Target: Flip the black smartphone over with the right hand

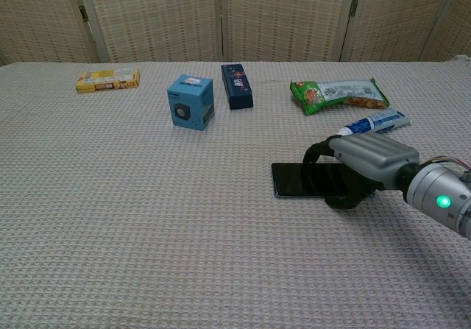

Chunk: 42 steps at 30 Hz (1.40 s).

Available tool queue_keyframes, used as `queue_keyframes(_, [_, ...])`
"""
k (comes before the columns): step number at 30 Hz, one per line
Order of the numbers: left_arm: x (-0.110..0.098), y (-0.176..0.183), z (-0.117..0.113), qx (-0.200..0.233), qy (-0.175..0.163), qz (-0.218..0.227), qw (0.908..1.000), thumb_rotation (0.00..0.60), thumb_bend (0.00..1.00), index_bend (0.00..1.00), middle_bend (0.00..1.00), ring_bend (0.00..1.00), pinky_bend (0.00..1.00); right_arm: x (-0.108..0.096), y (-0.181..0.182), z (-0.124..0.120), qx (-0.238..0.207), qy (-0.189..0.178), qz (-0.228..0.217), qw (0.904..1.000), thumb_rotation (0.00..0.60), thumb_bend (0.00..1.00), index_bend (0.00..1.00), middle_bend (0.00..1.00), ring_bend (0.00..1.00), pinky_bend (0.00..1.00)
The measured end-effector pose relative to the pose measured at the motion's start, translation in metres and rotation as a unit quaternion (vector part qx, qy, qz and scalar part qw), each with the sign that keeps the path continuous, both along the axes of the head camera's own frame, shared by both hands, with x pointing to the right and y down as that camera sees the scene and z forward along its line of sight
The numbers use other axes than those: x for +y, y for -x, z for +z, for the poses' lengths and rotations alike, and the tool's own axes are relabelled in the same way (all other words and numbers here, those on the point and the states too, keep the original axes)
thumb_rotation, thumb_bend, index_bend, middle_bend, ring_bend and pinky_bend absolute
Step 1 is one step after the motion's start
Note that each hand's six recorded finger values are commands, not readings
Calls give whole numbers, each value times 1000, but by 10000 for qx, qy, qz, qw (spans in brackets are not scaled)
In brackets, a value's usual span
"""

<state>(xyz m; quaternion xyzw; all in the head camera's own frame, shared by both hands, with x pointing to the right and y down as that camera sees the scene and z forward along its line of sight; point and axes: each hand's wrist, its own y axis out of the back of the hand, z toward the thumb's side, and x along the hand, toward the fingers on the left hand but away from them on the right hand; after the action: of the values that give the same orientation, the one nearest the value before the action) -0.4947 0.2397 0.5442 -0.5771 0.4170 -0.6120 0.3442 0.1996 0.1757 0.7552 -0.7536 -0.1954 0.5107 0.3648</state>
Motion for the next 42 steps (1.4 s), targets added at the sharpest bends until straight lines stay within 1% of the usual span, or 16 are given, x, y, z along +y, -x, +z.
queue_keyframes(8, [-1, 1, 0, -20, 1, -7, 10000, 600, 212, 233, 145, 150, 195, -4, 3, 5, 93, 69, -38, 9999, 600, 196, 238, 259, 118, 167])
queue_keyframes(10, [-1, 1, 0, -21, 0, -5, 10000, 600, 212, 233, 145, 150, 195, -6, 4, 6, 111, 68, -50, 9999, 600, 216, 238, 259, 118, 167])
queue_keyframes(13, [-2, 2, 0, -26, -9, -6, 10000, 600, 211, 233, 145, 150, 195, -8, 7, 7, 110, 89, -95, 9999, 600, 262, 238, 260, 117, 167])
queue_keyframes(17, [-2, 3, -1, -39, -24, -16, 10000, 600, 211, 233, 145, 150, 195, -10, 10, 8, 108, 137, -173, 9997, 600, 346, 238, 270, 118, 167])
queue_keyframes(21, [-2, 4, -2, -54, -19, -23, 10000, 600, 211, 233, 145, 150, 195, -9, 11, 5, 53, 278, -223, 9994, 600, 425, 238, 281, 118, 166])
queue_keyframes(27, [-2, 4, -1, -78, -1, -18, 10000, 600, 211, 233, 145, 150, 195, -7, 8, -4, 58, 484, -413, 9980, 600, 509, 253, 295, 118, 167])
queue_keyframes(32, [-2, 4, -1, -95, 1, -27, 10000, 600, 211, 233, 145, 150, 195, -4, 6, -14, 36, 707, -532, 9961, 600, 527, 284, 320, 119, 167])
queue_keyframes(34, [-2, 4, 0, -107, 17, -26, 9999, 600, 212, 233, 145, 150, 195, -6, 4, -19, 30, 807, -536, 9953, 600, 532, 295, 330, 124, 167])
queue_keyframes(39, [-3, 1, -1, -85, 5, 0, 10000, 600, 211, 233, 145, 150, 195, -18, 10, -21, 43, 882, -567, 9945, 600, 548, 302, 336, 129, 167])
queue_keyframes(42, [-3, 2, -2, -109, 1, -17, 9999, 600, 211, 233, 145, 150, 195, -29, 14, -22, 48, 827, -556, 9950, 600, 549, 302, 336, 130, 167])
